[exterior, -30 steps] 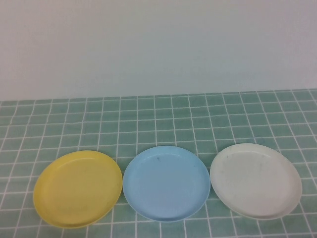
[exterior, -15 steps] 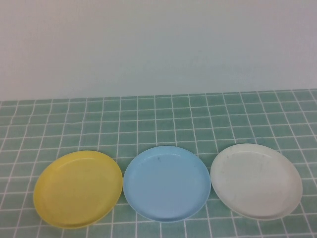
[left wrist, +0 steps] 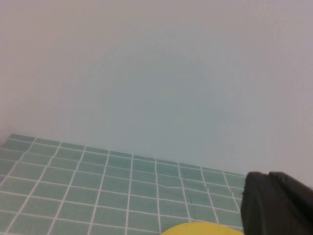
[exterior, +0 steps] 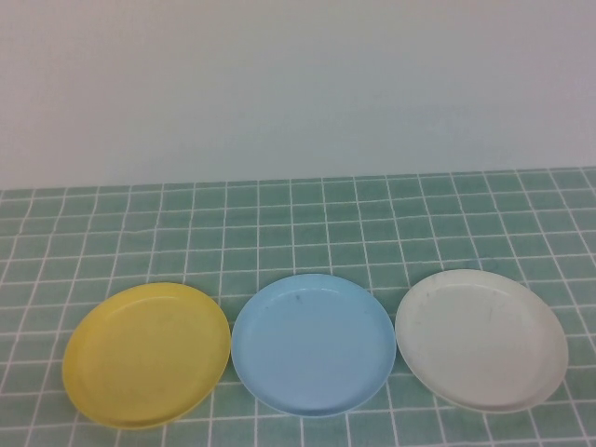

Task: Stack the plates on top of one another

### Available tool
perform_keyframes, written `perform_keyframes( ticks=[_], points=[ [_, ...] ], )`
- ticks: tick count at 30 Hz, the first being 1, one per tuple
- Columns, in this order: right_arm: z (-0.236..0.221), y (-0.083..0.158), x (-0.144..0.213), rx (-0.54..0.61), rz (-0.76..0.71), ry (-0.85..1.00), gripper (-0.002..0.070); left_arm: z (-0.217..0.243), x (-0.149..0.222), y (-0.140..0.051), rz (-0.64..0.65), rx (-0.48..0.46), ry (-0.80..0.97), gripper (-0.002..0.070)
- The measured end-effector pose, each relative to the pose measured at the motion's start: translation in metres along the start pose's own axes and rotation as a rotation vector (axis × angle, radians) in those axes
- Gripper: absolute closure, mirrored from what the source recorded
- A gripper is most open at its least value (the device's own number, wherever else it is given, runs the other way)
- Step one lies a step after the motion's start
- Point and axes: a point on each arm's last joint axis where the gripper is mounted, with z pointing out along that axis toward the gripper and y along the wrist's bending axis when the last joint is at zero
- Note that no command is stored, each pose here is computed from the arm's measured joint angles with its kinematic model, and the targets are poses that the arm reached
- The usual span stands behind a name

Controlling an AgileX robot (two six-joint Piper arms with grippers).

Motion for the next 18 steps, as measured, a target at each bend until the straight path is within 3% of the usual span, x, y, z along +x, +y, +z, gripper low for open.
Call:
perform_keyframes(
  ticks=[11,18],
  points=[
    [0.000,0.000,0.000,0.000,-0.002,-0.002,0.0678,0.000,-0.003,0.000,0.001,0.003,-0.035,0.0676],
    [0.000,0.000,-0.004,0.005,-0.001,-0.040,0.0678,-0.002,-0.018,-0.001,-0.139,0.025,-0.198,0.0676]
  ],
)
